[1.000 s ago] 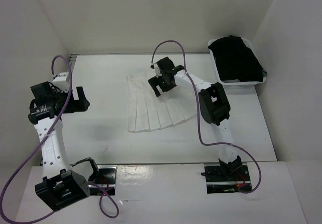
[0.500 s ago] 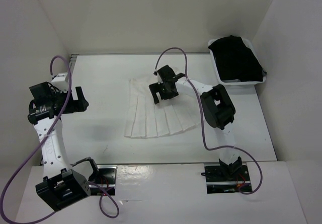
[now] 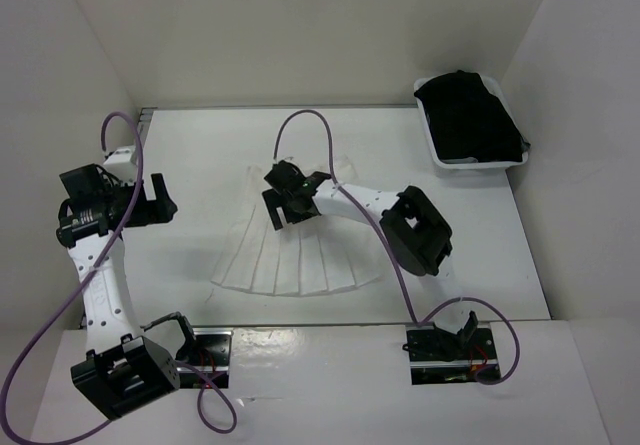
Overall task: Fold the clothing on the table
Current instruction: Flatten the skirt out
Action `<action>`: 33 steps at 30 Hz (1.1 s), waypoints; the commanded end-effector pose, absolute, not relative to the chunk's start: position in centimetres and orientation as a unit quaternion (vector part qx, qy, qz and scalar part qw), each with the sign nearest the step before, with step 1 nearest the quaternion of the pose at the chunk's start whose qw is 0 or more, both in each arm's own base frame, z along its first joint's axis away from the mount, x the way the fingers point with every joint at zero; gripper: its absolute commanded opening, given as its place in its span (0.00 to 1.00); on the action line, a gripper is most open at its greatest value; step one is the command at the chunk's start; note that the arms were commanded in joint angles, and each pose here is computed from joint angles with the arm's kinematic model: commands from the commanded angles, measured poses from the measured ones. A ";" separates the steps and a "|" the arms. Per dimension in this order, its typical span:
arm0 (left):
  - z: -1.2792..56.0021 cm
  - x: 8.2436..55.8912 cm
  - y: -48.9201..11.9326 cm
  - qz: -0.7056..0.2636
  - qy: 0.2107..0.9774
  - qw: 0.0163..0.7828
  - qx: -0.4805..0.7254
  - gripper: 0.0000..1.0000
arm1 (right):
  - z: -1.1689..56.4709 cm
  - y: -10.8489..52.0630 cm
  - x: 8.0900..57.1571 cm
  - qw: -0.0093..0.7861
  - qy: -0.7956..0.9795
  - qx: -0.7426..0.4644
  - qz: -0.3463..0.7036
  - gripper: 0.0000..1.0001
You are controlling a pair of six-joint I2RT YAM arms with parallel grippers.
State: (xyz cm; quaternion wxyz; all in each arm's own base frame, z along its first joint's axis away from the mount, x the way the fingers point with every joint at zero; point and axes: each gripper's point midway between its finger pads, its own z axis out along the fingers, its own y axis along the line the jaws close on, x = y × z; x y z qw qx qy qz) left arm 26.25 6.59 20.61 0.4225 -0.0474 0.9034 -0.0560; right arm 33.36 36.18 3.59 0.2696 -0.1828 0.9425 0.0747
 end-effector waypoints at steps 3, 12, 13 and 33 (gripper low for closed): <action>21.6 26.5 5.6 -0.077 0.893 0.443 -0.010 1.00 | 14.6 40.1 37.1 0.383 0.902 -0.169 0.107 0.98; 19.7 31.2 -1.0 -0.129 0.904 0.389 0.122 1.00 | 23.8 34.3 41.7 0.444 0.857 -0.234 0.115 0.98; 18.8 32.2 -1.4 -0.138 0.908 0.376 0.122 1.00 | 23.7 31.9 43.1 0.445 0.861 -0.226 0.100 0.98; 8.3 45.7 -7.8 -0.159 0.919 0.315 0.177 0.63 | 14.5 13.2 45.8 0.348 0.922 -0.159 0.053 0.94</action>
